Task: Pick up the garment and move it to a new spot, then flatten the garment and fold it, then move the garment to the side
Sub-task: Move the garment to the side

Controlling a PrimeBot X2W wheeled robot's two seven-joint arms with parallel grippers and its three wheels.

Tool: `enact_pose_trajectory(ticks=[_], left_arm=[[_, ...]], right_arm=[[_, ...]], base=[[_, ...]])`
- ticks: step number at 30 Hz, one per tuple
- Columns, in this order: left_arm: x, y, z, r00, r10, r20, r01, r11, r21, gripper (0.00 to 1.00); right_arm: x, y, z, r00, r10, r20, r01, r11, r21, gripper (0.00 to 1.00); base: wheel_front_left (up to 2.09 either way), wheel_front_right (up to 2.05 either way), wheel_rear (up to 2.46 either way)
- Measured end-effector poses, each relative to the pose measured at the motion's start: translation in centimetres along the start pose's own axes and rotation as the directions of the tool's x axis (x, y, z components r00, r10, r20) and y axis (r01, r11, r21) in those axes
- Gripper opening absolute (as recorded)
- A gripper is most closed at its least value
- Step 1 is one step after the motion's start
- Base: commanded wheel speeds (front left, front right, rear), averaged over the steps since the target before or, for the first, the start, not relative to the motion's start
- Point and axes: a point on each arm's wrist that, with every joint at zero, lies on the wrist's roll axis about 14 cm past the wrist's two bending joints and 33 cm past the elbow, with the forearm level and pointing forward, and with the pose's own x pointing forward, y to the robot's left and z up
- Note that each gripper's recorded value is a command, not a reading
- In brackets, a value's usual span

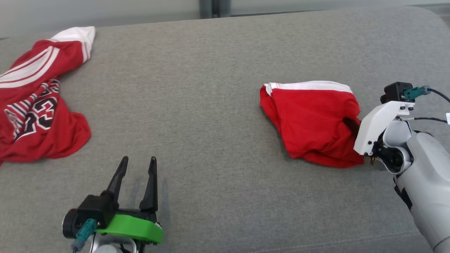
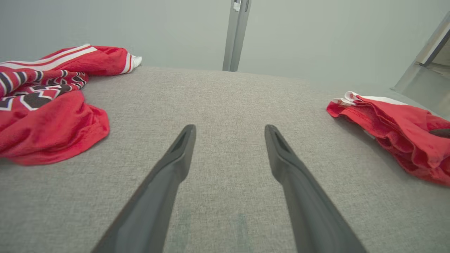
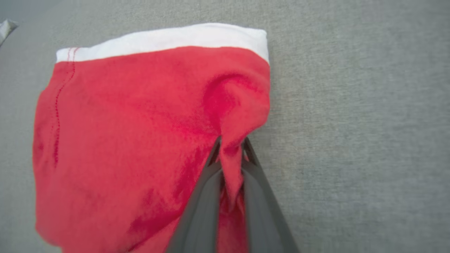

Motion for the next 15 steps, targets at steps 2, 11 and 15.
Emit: enact_pose_trajectory(ticks=[2, 11, 15], left_arm=[[1.4, -1.3, 0.5, 0.999, -0.049, 0.018, 0.049, 0.999, 0.01, 1.0], [5.8, -5.8, -0.9, 0.975, -0.222, 0.003, 0.222, 0.975, 0.02, 1.0], [6.4, -5.5, -3.3, 0.97, -0.235, -0.059, 0.236, 0.971, 0.024, 1.0]], right_arm=[[-1.0, -2.1, 0.3, 0.999, -0.045, 0.02, 0.045, 0.999, 0.006, 0.0], [-3.7, -10.2, 1.9, 0.968, -0.233, 0.089, 0.232, 0.972, 0.022, 0.0], [-3.8, -13.0, 3.4, 0.947, -0.304, 0.106, 0.308, 0.951, -0.028, 0.0]], base=[[0.0, 0.0, 0.0], [0.0, 0.0, 0.0], [0.0, 0.0, 0.0]])
